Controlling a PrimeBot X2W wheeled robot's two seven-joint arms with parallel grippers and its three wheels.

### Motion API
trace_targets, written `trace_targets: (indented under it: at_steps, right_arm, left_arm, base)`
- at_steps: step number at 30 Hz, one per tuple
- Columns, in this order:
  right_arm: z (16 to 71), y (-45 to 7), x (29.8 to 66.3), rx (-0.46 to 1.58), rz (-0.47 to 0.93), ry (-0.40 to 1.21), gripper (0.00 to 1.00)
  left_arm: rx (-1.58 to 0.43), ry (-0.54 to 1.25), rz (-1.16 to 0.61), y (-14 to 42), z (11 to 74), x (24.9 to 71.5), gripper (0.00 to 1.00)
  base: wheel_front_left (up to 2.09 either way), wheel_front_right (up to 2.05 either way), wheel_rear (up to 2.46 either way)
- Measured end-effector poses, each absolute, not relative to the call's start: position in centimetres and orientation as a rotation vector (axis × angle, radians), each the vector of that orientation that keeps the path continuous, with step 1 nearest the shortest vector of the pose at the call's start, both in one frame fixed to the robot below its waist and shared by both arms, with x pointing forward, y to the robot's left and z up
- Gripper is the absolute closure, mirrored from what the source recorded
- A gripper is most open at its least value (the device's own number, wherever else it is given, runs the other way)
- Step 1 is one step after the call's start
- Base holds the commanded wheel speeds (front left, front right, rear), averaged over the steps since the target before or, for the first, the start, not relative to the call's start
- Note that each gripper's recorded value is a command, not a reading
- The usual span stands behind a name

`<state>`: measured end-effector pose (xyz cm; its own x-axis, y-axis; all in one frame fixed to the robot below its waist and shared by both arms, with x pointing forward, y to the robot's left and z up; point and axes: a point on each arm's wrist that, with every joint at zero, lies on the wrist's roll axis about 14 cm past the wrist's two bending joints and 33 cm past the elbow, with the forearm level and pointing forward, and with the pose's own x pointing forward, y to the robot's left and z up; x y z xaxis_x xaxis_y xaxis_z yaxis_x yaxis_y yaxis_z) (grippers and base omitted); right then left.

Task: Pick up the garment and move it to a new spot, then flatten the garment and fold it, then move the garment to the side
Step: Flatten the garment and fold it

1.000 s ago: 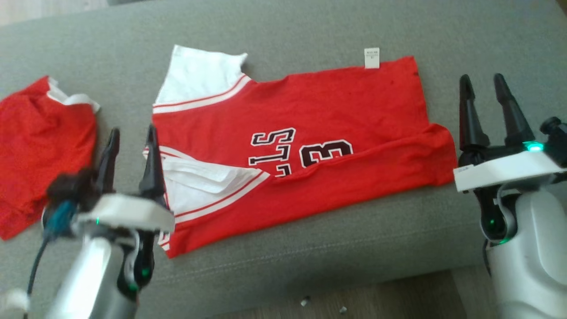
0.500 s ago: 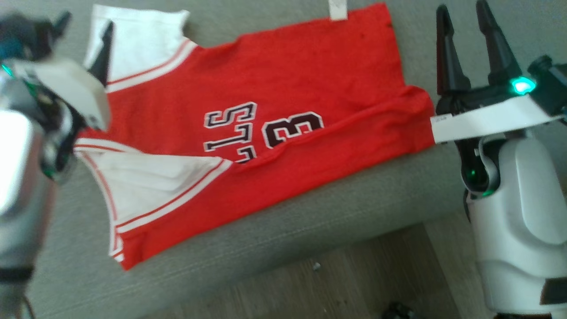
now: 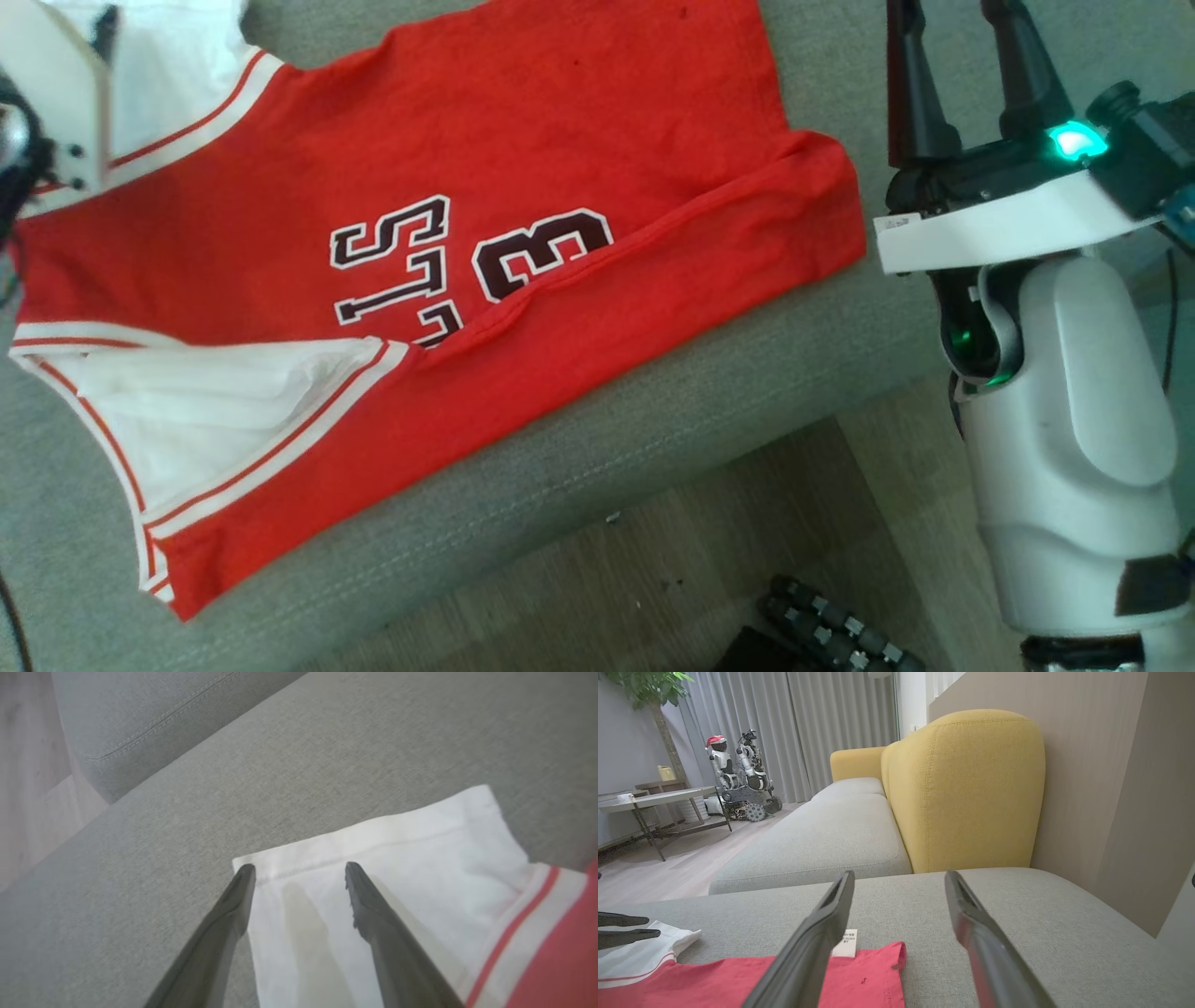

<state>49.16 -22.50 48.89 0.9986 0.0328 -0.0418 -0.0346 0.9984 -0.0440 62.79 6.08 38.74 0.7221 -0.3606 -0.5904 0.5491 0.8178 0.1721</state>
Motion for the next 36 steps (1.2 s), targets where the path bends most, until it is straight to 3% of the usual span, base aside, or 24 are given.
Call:
trace_targets:
  at_steps: [17, 18, 19, 20, 26, 36]
  right_arm:
    - [47.9, -22.4, 49.7, -0.055, 0.04, 0.065, 0.0]
    - [47.9, -22.4, 49.9, -0.057, 0.043, 0.063, 0.0]
    - [47.9, -22.3, 50.0, -0.058, 0.045, 0.063, 0.0]
    - [47.9, -22.2, 50.1, -0.057, 0.048, 0.062, 0.0]
    - [47.5, -21.5, 50.7, -0.057, 0.066, 0.071, 0.0]
    - [47.6, -21.3, 52.1, -0.026, 0.104, 0.135, 0.0]
  left_arm:
    - [0.356, 0.658, -0.466, 7.7, 36.7, 64.8, 0.0]
    - [0.344, 0.665, -0.466, 7.6, 36.5, 64.8, 0.27]
    - [0.333, 0.672, -0.471, 7.4, 36.4, 64.7, 0.86]
    - [0.318, 0.68, -0.477, 7.2, 36.2, 64.5, 1.0]
    - [0.262, 0.625, -0.504, 6.4, 36.8, 64.3, 1.0]
    - [0.186, 0.346, -0.467, 7.2, 43.0, 63.9, 1.0]
  base:
    - [0.0, 0.0, 0.0]
    - [0.0, 0.0, 0.0]
    - [0.0, 0.0, 0.0]
    - [0.0, 0.0, 0.0]
    - [0.0, 0.0, 0.0]
    - [0.0, 0.0, 0.0]
